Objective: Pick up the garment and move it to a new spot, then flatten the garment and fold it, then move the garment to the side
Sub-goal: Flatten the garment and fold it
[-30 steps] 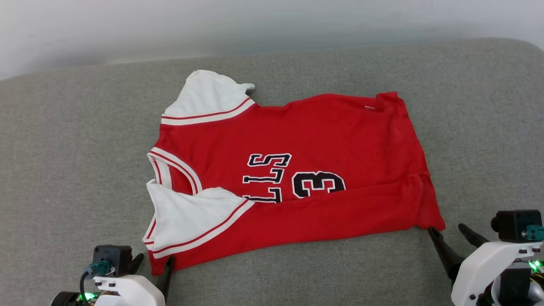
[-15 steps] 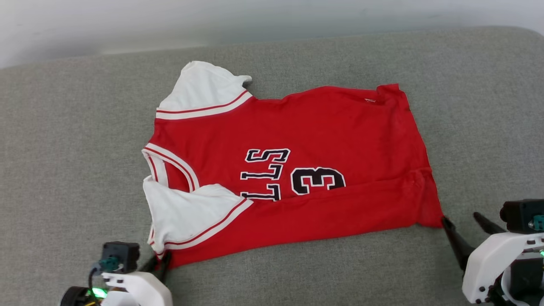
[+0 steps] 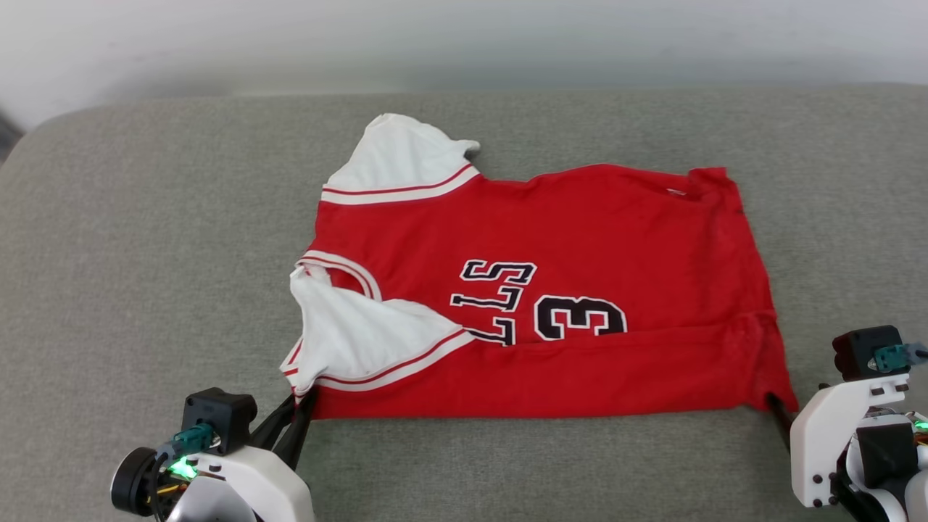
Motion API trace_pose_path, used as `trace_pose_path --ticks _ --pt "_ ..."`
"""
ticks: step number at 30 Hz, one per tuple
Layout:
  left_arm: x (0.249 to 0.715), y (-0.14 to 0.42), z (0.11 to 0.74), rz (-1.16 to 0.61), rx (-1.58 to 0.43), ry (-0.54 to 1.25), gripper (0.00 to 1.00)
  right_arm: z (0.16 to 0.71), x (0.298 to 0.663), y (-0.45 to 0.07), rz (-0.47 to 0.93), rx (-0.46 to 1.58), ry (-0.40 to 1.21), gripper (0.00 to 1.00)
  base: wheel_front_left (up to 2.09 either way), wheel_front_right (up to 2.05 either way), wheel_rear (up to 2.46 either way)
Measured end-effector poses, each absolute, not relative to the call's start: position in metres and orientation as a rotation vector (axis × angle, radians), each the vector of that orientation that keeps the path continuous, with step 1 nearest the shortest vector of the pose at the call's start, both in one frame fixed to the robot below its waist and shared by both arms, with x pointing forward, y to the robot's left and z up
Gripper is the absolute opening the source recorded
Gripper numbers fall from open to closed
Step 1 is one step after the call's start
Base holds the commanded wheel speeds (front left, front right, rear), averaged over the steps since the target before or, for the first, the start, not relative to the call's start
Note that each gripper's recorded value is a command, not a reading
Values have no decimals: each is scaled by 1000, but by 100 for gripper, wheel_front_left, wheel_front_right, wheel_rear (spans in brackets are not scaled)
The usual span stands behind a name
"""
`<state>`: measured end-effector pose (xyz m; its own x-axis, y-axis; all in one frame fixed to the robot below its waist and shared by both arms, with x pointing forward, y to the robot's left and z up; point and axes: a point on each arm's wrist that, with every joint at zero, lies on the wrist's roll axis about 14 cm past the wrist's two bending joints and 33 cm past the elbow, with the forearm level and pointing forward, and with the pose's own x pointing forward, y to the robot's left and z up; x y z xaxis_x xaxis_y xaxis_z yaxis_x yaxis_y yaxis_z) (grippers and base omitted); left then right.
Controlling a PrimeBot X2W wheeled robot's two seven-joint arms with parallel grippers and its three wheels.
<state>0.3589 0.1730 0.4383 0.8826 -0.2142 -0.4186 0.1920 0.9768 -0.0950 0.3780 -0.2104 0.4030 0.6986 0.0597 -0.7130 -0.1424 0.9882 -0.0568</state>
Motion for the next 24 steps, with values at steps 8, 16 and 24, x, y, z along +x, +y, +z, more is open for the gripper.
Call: trace_pose_path --ticks 8,16,24 --pt "356 171 443 -222 -61 439 0 367 387 -196 150 -126 904 100 0 0 0" --pt "347 177 421 -214 -40 513 0 353 390 -188 183 -120 952 0 0 0 0" --pt "339 183 415 -203 -30 531 0 366 388 -197 158 -106 912 0 0 0 0"
